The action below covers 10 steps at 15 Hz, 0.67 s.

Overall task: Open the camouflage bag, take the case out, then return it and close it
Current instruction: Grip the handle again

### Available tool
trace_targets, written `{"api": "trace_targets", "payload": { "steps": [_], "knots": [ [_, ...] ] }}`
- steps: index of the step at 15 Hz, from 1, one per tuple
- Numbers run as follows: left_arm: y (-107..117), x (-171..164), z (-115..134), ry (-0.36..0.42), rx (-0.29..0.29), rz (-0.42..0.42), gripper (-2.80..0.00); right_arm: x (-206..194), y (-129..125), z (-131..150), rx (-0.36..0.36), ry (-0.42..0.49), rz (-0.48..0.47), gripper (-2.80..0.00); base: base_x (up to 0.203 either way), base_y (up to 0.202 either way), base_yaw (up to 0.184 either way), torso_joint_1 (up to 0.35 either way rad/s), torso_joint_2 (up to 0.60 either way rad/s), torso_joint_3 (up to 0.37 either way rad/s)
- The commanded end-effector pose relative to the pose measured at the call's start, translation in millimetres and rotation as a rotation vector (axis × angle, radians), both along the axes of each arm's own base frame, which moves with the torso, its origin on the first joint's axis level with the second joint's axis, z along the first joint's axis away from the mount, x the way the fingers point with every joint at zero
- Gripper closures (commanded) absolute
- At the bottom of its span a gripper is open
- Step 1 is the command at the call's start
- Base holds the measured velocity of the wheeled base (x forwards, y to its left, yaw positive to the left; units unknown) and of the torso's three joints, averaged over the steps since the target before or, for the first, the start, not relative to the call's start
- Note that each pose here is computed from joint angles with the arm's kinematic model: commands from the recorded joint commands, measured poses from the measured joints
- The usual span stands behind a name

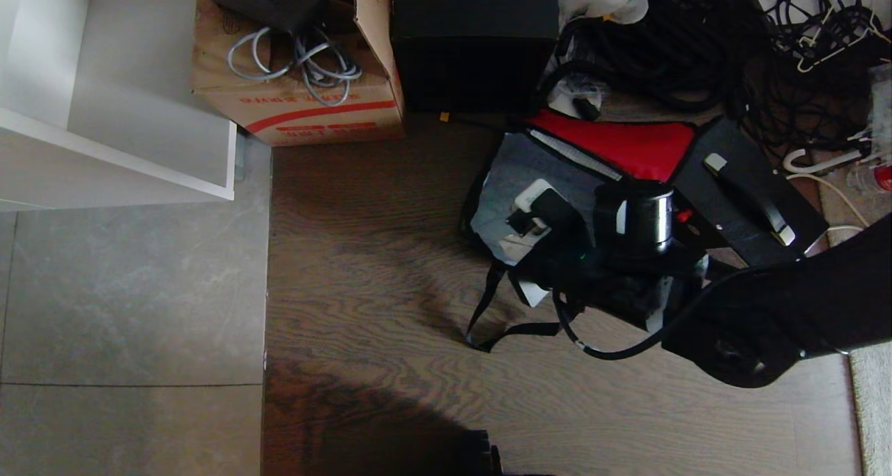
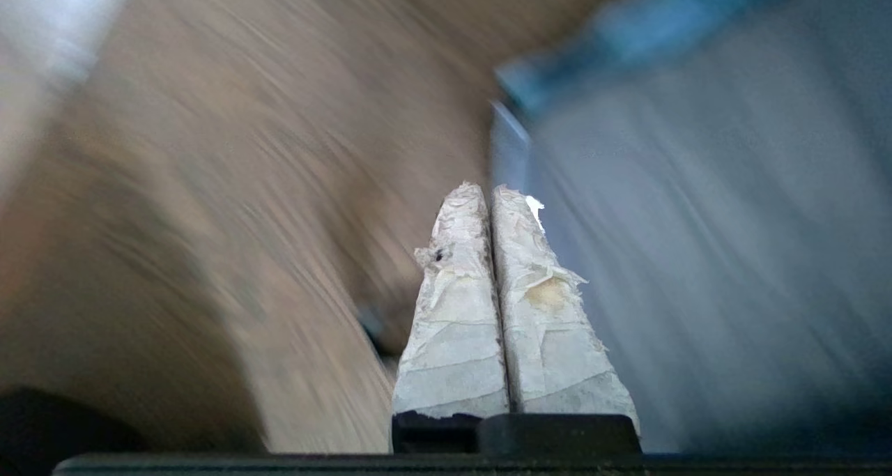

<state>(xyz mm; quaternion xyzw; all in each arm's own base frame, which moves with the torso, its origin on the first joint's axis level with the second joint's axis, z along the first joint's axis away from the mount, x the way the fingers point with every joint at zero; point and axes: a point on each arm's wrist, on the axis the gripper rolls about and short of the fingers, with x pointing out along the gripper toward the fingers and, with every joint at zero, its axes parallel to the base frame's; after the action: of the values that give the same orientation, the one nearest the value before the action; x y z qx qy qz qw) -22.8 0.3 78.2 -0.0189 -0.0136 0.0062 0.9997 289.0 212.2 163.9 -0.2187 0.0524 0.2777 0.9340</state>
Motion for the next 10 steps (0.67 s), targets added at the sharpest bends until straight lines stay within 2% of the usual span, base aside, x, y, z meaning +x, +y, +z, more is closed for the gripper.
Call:
{"api": "trace_targets", "payload": {
  "steps": [1, 3, 5, 6, 10],
  "knots": [
    [0.0, 0.6, -2.1, 0.007, -0.001, 0.001, 0.00, -16.2, -34.1, 4.9, 0.022, 0.057, -0.162, 0.00, 0.000, 0.000, 0.000, 0.000, 0.00, 0.000],
    [0.0, 0.6, -2.1, 0.007, -0.001, 0.000, 0.00, -20.3, -61.1, -2.1, 0.095, 0.195, -0.349, 0.00, 0.000, 0.000, 0.000, 0.000, 0.00, 0.000],
    [0.0, 0.6, -2.1, 0.007, -0.001, 0.001, 0.00, -25.3, -86.4, -9.8, 0.126, 0.314, -0.521, 0.00, 0.000, 0.000, 0.000, 0.000, 0.00, 0.000],
    [0.0, 0.6, -2.1, 0.007, -0.001, 0.002, 0.00, -26.1, -95.7, -10.3, 0.181, 0.356, -0.583, -2.80, 0.000, 0.000, 0.000, 0.000, 0.00, 0.000],
    [0.1, 0.6, -2.1, 0.007, -0.001, 0.000, 0.00, -9.7, -116.2, -2.6, 0.380, 0.377, -0.730, -2.80, 0.000, 0.000, 0.000, 0.000, 0.00, 0.000]
  ]
}}
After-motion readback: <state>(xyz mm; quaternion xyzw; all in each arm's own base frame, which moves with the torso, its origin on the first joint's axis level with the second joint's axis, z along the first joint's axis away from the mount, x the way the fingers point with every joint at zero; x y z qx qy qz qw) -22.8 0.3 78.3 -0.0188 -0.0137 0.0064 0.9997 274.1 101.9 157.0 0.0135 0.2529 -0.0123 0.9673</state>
